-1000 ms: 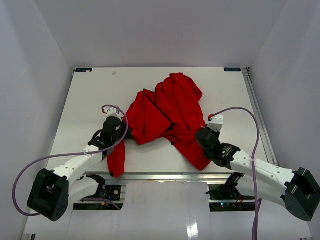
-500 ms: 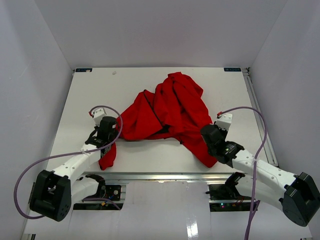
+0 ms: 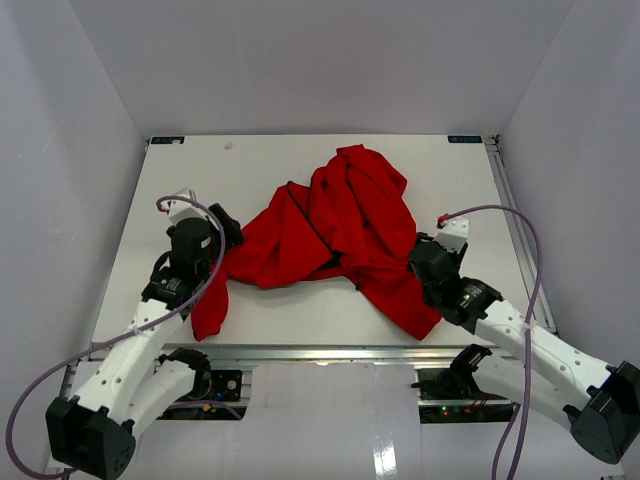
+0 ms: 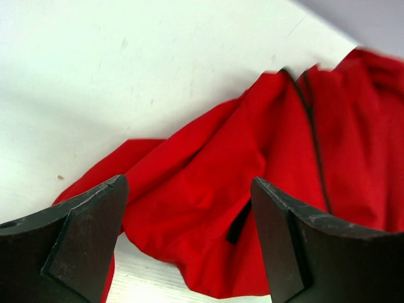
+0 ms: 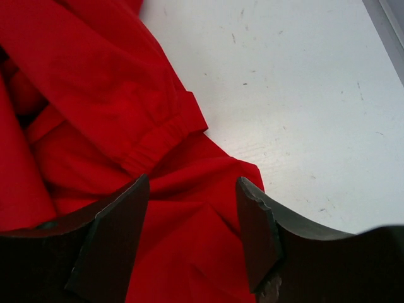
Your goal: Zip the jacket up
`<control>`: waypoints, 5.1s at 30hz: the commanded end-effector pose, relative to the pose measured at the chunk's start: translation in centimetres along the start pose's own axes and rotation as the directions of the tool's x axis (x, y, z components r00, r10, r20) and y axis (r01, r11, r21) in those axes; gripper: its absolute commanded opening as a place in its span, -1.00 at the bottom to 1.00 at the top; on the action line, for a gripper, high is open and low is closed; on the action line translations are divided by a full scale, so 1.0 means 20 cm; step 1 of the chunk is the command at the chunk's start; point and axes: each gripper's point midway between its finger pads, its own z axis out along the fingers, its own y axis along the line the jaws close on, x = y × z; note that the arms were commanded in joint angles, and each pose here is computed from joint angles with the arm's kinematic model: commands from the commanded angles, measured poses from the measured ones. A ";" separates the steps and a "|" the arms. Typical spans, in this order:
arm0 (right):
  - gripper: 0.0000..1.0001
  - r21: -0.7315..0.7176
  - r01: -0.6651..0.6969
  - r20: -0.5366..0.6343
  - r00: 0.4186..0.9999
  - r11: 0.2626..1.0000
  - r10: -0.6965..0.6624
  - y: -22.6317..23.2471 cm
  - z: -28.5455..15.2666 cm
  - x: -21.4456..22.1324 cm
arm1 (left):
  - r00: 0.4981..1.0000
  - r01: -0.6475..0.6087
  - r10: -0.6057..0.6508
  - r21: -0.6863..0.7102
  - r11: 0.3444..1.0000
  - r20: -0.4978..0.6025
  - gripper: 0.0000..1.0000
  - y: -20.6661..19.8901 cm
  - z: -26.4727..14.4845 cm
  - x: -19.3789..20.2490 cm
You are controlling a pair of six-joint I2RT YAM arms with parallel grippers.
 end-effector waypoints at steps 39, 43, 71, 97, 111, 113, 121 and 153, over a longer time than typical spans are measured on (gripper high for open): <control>-0.85 -0.598 0.109 -0.131 0.964 0.794 -0.231 0.72 0.06 0.34 | 0.969 -0.117 0.105 -0.039 0.992 -0.223 -1.00 0.15 0.27 0.60; -0.85 -0.645 0.043 -0.111 0.983 0.763 -0.149 0.70 -0.02 0.36 | 0.964 -0.110 0.103 -0.015 0.994 -0.247 -0.25 0.11 0.26 0.57; -0.84 -0.725 -0.003 -0.098 0.990 0.689 -0.099 0.72 -0.14 0.44 | 0.839 -0.274 0.407 0.364 0.890 -0.362 0.40 -0.85 0.05 0.75; -0.84 -0.717 0.007 -0.074 0.993 0.697 -0.086 0.72 -0.14 0.41 | 0.825 -0.371 0.427 0.217 0.903 -0.371 -0.28 -0.69 0.07 0.86; -0.77 -0.746 -0.002 -0.072 0.994 0.666 -0.077 0.73 -0.17 0.43 | 0.878 -0.143 0.371 0.575 0.806 -0.302 -1.00 -0.97 -0.10 0.87; -0.75 -0.749 -0.001 -0.069 0.995 0.663 -0.076 0.73 -0.17 0.43 | 0.890 -0.118 0.355 0.609 0.785 -0.285 -1.00 -1.00 -0.13 0.83; -0.51 -0.770 -0.010 -0.070 0.995 0.638 -0.069 0.74 -0.20 0.44 | 0.908 -0.093 0.322 0.622 0.777 -0.267 -1.00 -0.97 -0.15 0.79; 0.42 -0.902 0.014 0.089 0.984 0.432 0.153 0.77 -0.53 0.01 | 0.960 -0.062 0.270 0.880 0.471 -0.077 -1.00 -1.04 -0.41 0.67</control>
